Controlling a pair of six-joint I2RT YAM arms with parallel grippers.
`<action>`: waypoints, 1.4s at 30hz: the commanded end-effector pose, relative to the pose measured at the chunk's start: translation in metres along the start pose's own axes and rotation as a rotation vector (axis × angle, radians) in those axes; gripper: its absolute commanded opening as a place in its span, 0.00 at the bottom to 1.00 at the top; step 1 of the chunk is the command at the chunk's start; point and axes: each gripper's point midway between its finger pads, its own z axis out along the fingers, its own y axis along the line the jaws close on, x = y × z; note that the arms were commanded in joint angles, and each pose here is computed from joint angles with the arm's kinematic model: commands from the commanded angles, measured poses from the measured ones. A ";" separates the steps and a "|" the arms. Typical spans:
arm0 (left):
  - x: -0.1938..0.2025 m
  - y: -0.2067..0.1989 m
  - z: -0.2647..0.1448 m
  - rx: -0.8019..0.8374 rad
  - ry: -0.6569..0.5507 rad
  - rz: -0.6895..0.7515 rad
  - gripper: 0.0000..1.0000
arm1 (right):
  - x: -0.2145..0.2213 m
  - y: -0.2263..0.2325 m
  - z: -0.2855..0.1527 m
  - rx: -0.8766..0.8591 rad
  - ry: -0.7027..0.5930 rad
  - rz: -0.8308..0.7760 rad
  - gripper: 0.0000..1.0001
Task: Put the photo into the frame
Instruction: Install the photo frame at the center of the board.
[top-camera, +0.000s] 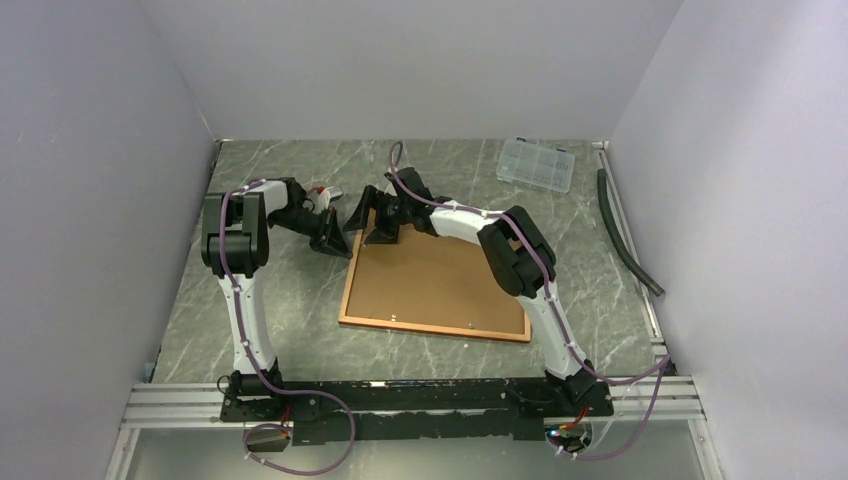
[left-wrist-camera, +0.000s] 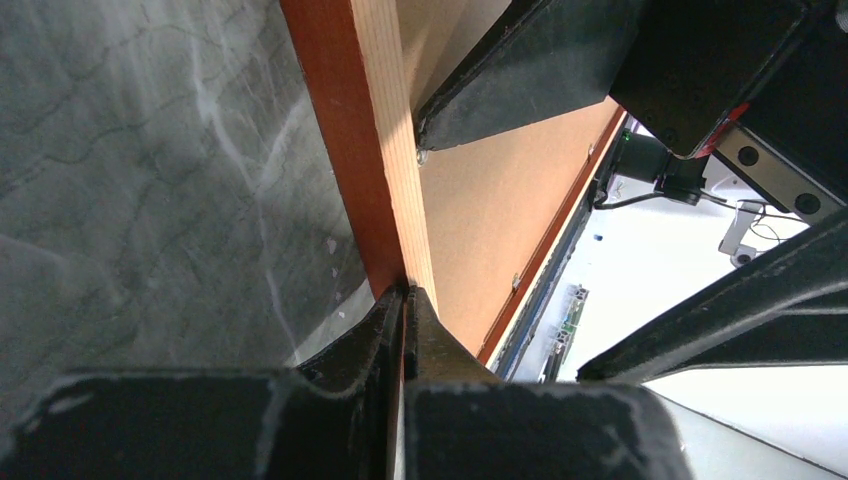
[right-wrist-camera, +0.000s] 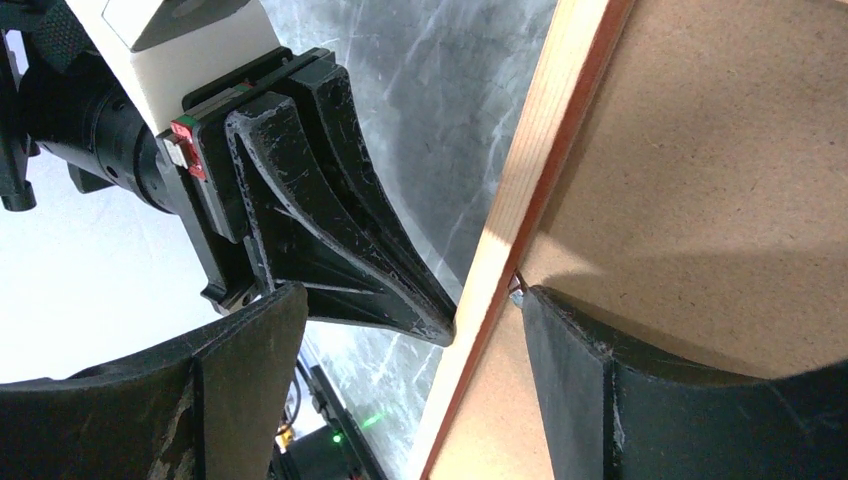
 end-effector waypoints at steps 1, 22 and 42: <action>0.013 0.017 0.003 -0.093 0.048 0.039 0.06 | -0.010 0.029 -0.018 -0.043 -0.052 -0.081 0.84; -0.001 -0.025 -0.080 -0.138 -0.099 0.089 0.57 | 0.106 -0.024 -0.156 0.380 0.065 -0.777 0.69; 0.068 -0.071 -0.163 -0.202 -0.271 0.143 0.90 | 0.185 -0.069 -0.172 0.532 0.121 -0.902 0.60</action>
